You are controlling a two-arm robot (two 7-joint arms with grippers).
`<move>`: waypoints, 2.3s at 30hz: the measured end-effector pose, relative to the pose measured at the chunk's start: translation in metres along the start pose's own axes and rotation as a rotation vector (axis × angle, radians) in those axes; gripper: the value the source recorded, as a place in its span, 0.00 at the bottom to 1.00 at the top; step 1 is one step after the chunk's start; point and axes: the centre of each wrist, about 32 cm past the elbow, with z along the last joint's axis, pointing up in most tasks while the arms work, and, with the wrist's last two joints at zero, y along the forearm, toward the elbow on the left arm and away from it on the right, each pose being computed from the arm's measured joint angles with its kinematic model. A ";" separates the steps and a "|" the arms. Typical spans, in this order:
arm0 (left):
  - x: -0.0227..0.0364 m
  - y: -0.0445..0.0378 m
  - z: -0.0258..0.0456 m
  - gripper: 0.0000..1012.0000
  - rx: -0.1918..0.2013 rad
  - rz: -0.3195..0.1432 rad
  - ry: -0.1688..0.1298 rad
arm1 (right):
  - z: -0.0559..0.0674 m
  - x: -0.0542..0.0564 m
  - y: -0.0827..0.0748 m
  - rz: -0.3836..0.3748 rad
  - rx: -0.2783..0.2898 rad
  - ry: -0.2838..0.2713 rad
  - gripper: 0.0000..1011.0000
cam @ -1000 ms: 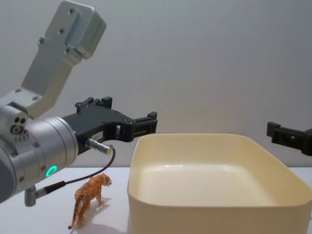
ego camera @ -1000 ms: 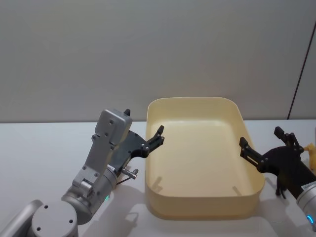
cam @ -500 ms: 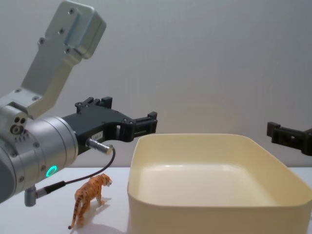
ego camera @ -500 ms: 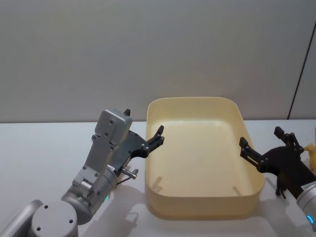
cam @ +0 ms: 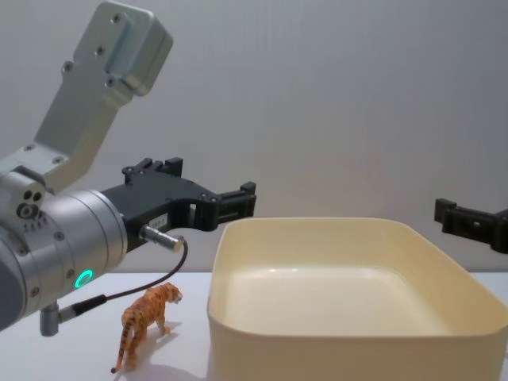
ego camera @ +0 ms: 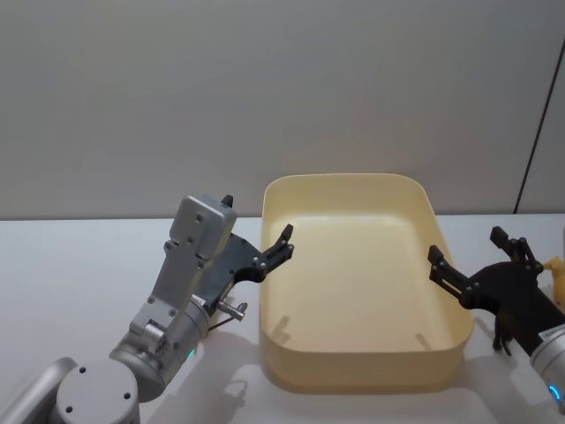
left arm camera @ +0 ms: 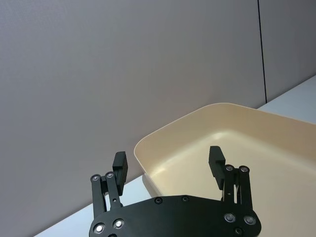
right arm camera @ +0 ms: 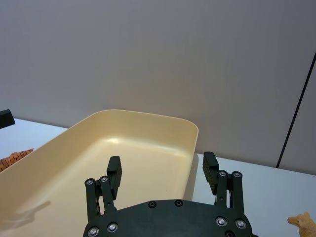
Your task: Pick up the toy alternately with two hands and place it into the central storage box.
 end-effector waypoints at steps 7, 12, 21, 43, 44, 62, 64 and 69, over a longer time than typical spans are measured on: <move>0.0000 0.0000 0.0000 0.99 0.000 0.000 0.000 | 0.000 0.000 0.000 0.000 0.000 0.000 0.99; 0.0000 0.0000 0.0000 0.99 0.000 0.000 0.000 | 0.000 0.000 0.000 0.000 0.000 0.000 0.99; 0.0000 0.0000 0.0000 0.99 0.000 0.000 0.000 | 0.000 0.000 0.000 0.000 0.000 0.000 0.99; 0.0000 0.0000 0.0000 0.99 0.000 0.000 0.000 | 0.000 0.000 0.000 0.000 0.000 0.000 0.99; 0.0000 0.0000 0.0000 0.99 0.000 0.000 0.000 | 0.000 0.000 0.000 0.000 0.000 0.000 0.99; 0.0000 0.0000 0.0000 0.99 0.000 0.000 0.000 | 0.000 0.000 0.000 0.000 0.000 0.000 0.99; 0.0000 0.0000 0.0000 0.99 0.000 0.000 0.000 | 0.000 0.000 0.000 0.000 0.000 0.000 0.99; 0.0000 0.0000 0.0000 0.99 0.000 0.000 0.000 | 0.000 0.000 0.000 0.000 0.000 0.000 0.99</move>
